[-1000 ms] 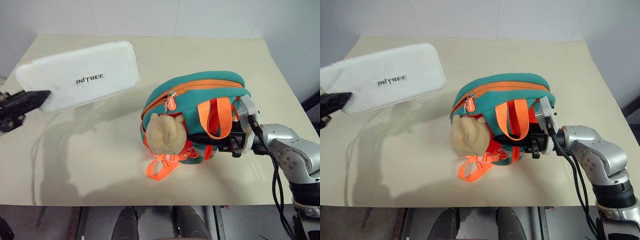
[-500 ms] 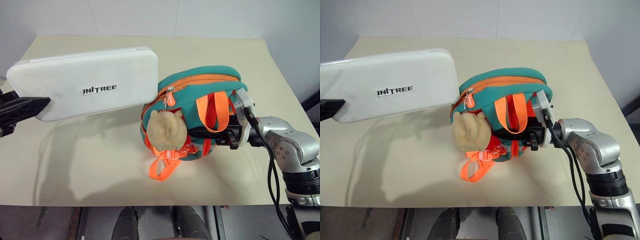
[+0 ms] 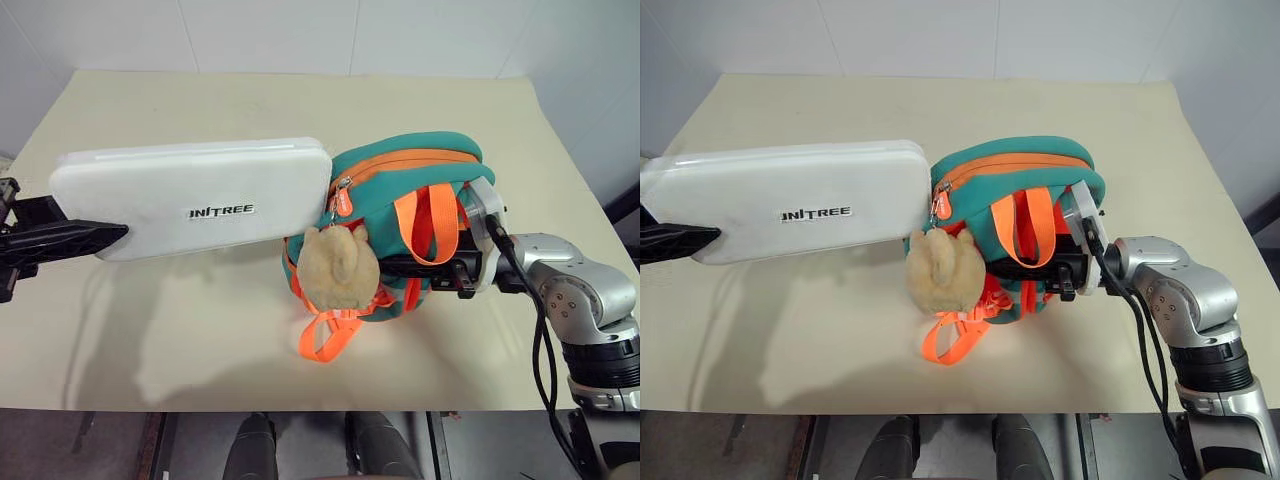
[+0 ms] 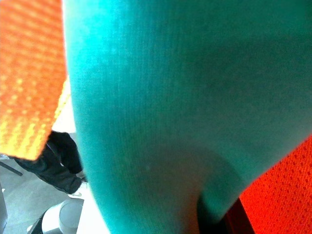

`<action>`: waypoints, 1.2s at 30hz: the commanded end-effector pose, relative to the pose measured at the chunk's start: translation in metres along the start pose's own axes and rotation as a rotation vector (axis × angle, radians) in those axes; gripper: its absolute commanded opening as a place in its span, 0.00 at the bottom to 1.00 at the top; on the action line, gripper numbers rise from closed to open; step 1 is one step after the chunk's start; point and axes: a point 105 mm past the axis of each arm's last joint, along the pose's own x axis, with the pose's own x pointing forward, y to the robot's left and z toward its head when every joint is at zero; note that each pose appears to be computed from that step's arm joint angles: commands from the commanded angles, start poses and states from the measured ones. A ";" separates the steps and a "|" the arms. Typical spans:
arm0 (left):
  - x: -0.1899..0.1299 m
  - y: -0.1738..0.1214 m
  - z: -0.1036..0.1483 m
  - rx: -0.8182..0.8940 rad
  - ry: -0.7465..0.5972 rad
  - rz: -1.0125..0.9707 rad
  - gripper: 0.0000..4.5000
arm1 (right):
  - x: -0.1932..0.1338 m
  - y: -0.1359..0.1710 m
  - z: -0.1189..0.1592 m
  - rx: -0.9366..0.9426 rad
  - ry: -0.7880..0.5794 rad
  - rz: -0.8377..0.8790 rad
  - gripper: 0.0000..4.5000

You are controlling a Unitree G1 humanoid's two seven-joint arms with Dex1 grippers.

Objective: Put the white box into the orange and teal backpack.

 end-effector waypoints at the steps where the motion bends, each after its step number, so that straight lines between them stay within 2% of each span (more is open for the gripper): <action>1: 0.007 -0.004 0.003 0.078 0.100 -0.029 0.29 | 0.002 0.003 0.006 -0.029 -0.008 0.002 0.00; 6: 0.004 0.000 0.000 0.112 0.196 -0.018 0.29 | 0.002 0.002 0.005 -0.031 -0.012 -0.004 0.00; 11: -0.001 0.007 0.005 0.149 0.194 0.013 0.29 | 0.003 0.001 0.005 -0.033 -0.016 -0.008 0.00; 18: 0.010 0.011 0.027 0.148 -0.014 0.019 0.29 | 0.004 0.000 0.004 -0.037 -0.023 -0.015 0.00; 27: -0.006 0.004 0.033 0.060 -0.063 0.023 0.29 | 0.003 0.000 0.005 -0.041 -0.033 -0.014 0.00; 36: -0.021 0.002 0.031 0.030 0.033 0.051 0.29 | 0.004 0.000 0.003 -0.035 -0.037 -0.009 0.00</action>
